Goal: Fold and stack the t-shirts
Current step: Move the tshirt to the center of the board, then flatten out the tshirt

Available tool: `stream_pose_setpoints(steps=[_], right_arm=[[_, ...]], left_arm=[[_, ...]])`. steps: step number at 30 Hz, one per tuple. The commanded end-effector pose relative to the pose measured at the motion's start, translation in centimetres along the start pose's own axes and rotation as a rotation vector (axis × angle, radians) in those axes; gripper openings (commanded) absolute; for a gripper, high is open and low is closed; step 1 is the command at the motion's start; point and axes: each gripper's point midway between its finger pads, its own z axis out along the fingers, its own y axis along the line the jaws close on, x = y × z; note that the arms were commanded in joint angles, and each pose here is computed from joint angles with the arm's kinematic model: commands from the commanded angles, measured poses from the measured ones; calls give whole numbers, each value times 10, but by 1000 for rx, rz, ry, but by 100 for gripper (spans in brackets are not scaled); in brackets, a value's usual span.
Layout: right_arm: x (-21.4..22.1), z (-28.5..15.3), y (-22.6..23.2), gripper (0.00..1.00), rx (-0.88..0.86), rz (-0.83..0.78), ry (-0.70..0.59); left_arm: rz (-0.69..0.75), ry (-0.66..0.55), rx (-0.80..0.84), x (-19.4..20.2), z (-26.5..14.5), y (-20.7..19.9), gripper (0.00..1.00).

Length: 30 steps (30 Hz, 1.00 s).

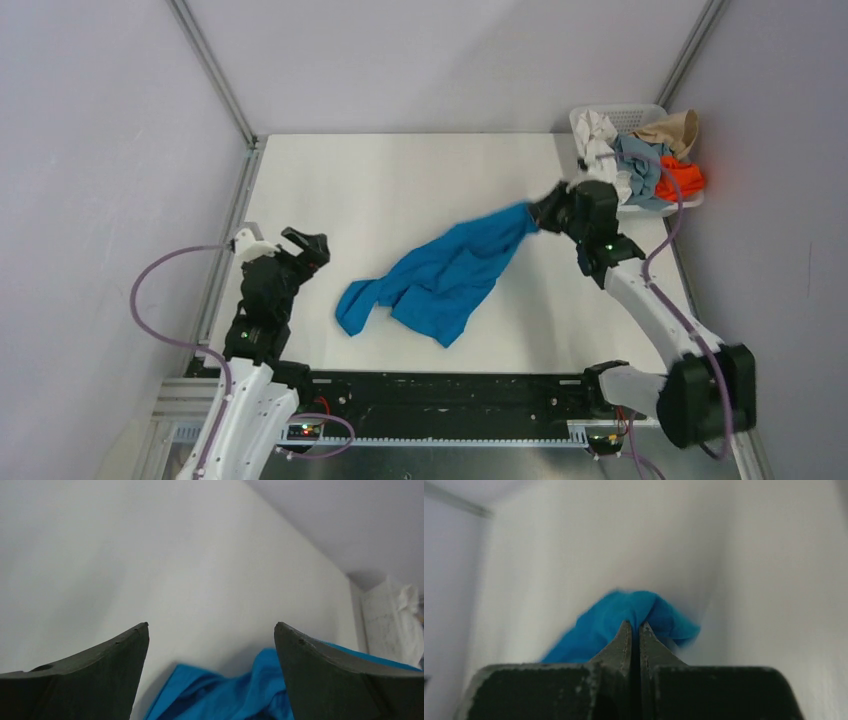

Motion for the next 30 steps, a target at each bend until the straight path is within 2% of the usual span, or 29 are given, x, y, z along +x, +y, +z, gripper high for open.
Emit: stream_pose_setpoints(steps=[1, 2, 4, 5, 7, 9, 11, 17, 24, 27, 30], right_arm=[[78, 2, -113, 0, 322, 131, 186], [80, 2, -129, 1, 372, 123, 192], [73, -4, -146, 20, 466, 80, 159], [65, -9, -145, 50, 482, 51, 139], [47, -21, -143, 93, 537, -14, 79], [33, -34, -134, 98, 569, -72, 33], [27, -48, -124, 99, 594, -130, 9], [69, -59, -86, 99, 442, -205, 145], [96, -52, -83, 100, 381, -190, 216], [102, -46, -87, 99, 390, -191, 230], [107, -39, -93, 99, 414, -196, 245]], left_arm=[[-29, 224, 24, 56, 3, 5, 98], [-28, 284, 24, 71, 4, 6, 98], [-25, 368, 22, 92, 3, 8, 98], [-22, 403, 29, 100, 1, 8, 98], [-1, 464, 18, 119, -2, 10, 98], [30, 511, 9, 135, -6, 10, 98], [78, 550, -8, 149, -10, 10, 98], [150, 634, -85, 182, -21, 21, 98], [213, 681, -213, 199, -21, 50, 98], [241, 702, -221, 202, -18, 49, 98], [330, 742, -227, 210, -19, 46, 98]])
